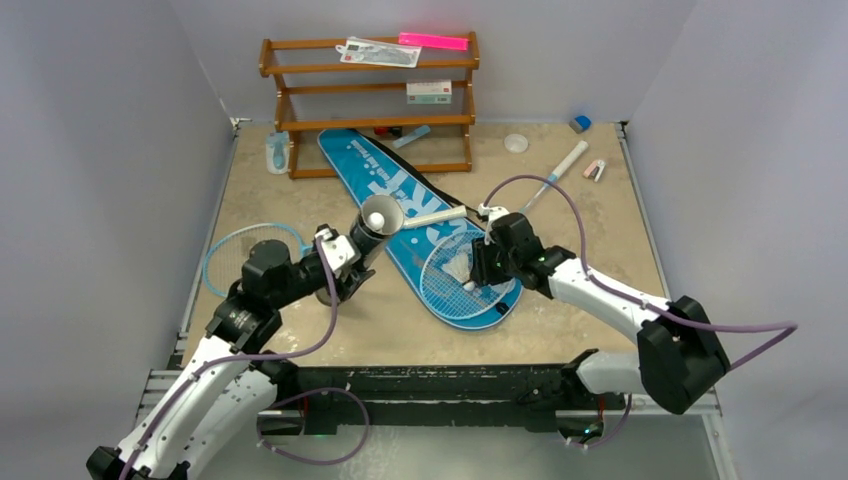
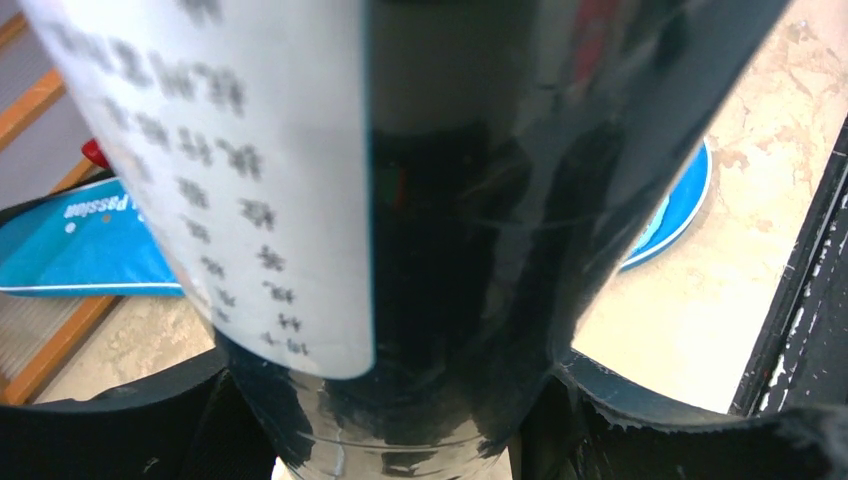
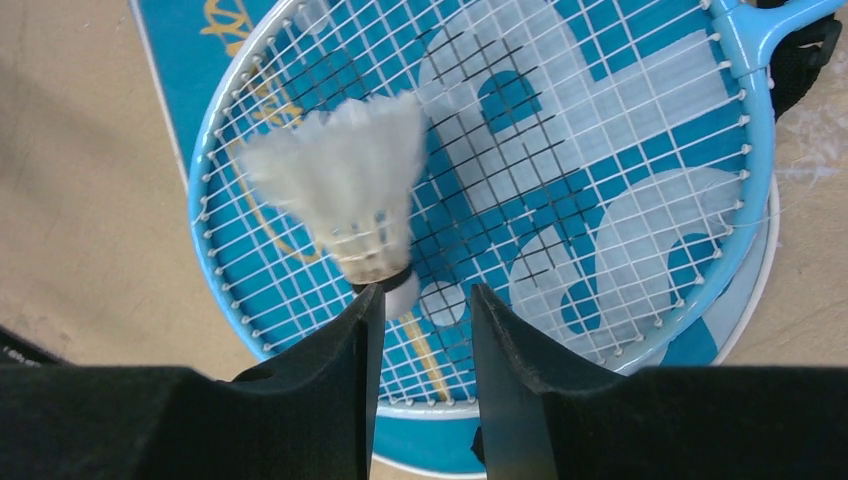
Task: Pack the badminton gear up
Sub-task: Place the shuttlecock in the racket bag.
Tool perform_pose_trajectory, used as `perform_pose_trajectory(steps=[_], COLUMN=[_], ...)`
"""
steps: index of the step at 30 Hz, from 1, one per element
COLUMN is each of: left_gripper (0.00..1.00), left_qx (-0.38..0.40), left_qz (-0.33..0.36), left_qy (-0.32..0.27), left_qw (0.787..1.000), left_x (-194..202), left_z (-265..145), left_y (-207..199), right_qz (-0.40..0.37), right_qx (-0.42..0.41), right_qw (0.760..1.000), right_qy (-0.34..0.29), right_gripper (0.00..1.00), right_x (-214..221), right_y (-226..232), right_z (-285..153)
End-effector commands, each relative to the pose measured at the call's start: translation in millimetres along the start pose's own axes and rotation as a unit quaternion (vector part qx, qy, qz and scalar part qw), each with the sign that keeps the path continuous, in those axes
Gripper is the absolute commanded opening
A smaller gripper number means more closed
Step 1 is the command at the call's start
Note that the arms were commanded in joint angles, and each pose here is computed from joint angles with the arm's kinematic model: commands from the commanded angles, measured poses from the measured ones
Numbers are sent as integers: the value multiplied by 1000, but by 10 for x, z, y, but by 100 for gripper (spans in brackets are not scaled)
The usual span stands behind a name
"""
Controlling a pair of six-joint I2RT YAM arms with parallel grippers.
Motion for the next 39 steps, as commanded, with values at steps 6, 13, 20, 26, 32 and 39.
perform_pose_trajectory(steps=[6,13,20,26,32,39], left_gripper=[34,34,34,34,34,34], left_qx=[-2,8,7,6,4,1], left_qz=[-6,-9,-5,-4,-3,-3], left_qy=[0,6,9,7,5,3], left_qw=[1000,1000,1000,1000,1000,1000], left_x=[-116,-60,-64,-72,-83,-92], left_z=[56,70,61,53,55,43], left_y=[81,48,55,54,63,69], right_qz=[29,9,-35,-45,-51,-71], right_qx=[9,-34,-216,-224,-223,-186], right_qw=[999,996,966,966,966,970], right_qy=[-37,-84,-137,-118,-117,-142], right_gripper=[60,72,70,69,75,74], right_x=[-19,33,235,370,394,324], right_y=[1,52,342,307,302,304], right_z=[20,-279,-379,-260,-227,-169])
Point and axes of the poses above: each gripper's point midway between its finger pads, its own z axis out along the fingers, its own y axis along the line the jaws close on, x = y × z, the point moved 6 cm from there along -z, back along the fingers, and after that the axes turned 2 degrees about z, right-handed, at the moved point
